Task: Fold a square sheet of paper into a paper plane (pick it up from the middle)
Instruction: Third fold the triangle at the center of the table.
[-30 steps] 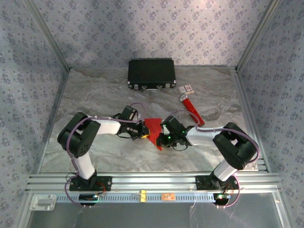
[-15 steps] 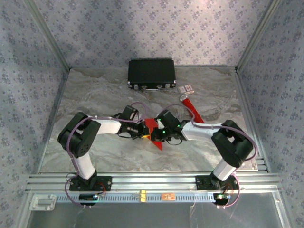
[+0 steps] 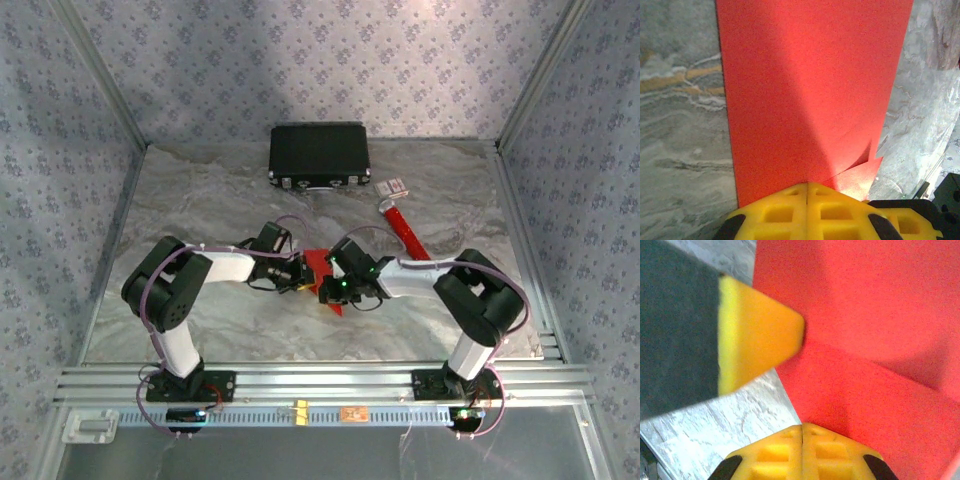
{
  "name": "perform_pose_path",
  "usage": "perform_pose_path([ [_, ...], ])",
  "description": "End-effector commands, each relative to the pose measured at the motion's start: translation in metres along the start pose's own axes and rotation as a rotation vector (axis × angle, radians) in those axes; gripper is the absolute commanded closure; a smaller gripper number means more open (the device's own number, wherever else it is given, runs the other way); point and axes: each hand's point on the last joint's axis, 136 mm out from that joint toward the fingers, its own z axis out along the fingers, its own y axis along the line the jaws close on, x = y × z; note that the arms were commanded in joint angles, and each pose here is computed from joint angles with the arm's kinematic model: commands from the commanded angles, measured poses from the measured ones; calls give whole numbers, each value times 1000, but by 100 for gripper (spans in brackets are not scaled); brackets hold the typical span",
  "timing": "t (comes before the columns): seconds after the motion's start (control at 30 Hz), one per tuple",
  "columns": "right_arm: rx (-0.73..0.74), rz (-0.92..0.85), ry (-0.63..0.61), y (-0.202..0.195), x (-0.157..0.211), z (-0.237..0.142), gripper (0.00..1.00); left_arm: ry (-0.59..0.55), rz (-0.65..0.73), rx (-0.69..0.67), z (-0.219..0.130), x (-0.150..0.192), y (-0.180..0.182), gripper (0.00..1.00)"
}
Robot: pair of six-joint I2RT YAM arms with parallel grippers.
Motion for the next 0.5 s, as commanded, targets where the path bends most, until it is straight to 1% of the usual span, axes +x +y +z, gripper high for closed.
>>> perform_pose_path([
  [0.0, 52, 3, 50, -17, 21, -8, 93, 44, -57, -148, 7, 16, 42, 100],
  [0.13, 73, 6, 54, -26, 31, -16, 93, 48, -60, -149, 8, 17, 44, 100],
  [0.23, 65, 10, 33, -27, 30, -24, 93, 48, -60, -150, 8, 17, 44, 100],
  [0.37, -15, -25, 3, -4, 18, -32, 93, 49, -58, -144, 7, 16, 42, 100],
  [0.47, -54, -52, 15, 10, 14, -30, 92, 50, -58, -146, 7, 17, 42, 100],
])
